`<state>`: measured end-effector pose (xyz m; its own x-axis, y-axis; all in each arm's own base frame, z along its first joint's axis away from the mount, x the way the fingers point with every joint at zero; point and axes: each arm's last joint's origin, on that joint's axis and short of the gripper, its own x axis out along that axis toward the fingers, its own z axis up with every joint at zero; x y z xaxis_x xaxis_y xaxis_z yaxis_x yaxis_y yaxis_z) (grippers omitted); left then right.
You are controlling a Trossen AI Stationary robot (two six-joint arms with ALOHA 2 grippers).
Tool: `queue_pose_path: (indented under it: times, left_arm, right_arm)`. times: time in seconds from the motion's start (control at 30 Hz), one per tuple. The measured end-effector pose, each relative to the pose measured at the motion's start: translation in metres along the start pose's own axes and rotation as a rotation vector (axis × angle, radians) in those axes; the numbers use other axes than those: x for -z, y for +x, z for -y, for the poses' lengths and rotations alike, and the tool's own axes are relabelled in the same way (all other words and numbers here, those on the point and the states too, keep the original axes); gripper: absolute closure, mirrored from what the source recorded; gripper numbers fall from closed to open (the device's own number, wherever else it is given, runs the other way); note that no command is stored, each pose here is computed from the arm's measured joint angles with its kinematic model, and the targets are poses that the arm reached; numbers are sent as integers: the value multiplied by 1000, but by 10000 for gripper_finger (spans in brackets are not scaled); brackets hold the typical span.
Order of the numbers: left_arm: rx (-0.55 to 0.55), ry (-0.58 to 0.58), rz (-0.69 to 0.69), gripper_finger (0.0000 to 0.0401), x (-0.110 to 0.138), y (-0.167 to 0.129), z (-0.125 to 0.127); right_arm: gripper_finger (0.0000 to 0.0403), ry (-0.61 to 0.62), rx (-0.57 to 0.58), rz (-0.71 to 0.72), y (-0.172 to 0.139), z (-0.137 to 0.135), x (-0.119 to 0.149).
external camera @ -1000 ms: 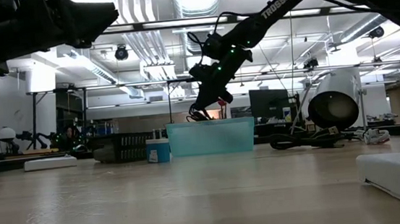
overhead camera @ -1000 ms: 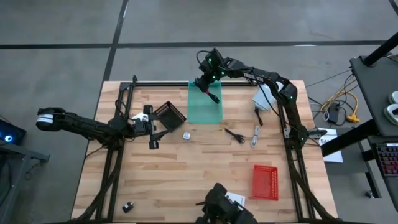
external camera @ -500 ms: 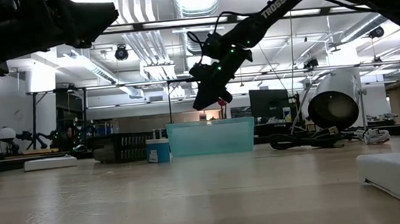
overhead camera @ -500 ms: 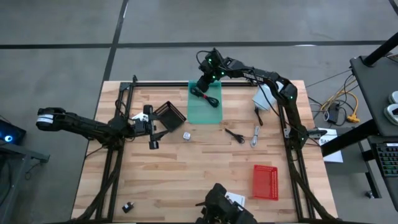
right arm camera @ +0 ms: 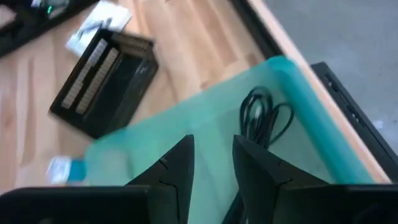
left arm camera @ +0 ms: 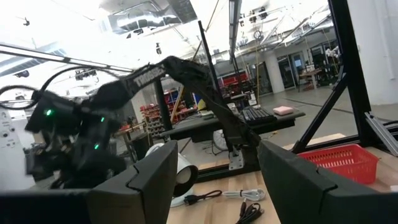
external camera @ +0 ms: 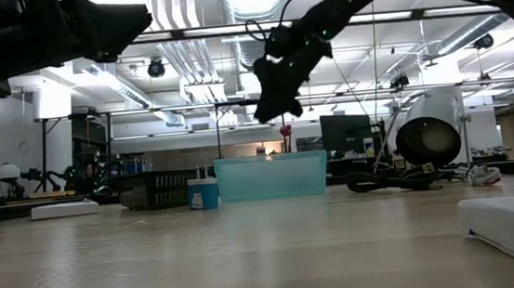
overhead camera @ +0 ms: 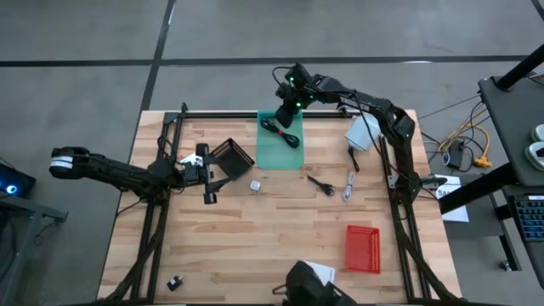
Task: Pick and place items into bin
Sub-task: Put the bottom black charger cable into the green bin
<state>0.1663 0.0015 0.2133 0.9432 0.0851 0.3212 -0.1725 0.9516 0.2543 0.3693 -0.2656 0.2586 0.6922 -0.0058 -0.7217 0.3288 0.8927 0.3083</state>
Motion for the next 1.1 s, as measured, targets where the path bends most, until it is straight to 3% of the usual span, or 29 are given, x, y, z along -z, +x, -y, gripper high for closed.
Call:
queue_pose_path:
  times: [0.23, 0.57, 0.73, 1.1]
  left_arm:
    - [0, -4, -1, 193, 0, 0, 0]
    - [2, -7, -6, 193, 1, -1, 0]
    - [2, -7, -7, 193, 1, -1, 0]
    - [3, -6, -8, 193, 2, -1, 0]
  right_arm:
    - [319, -114, -37, -98, -30, -43, 6]
    - [333, -326, -31, -277, -47, -105, 28]
    - [335, -334, -68, -423, -43, -124, 47]
    - [335, -332, -102, -600, -28, -150, 78]
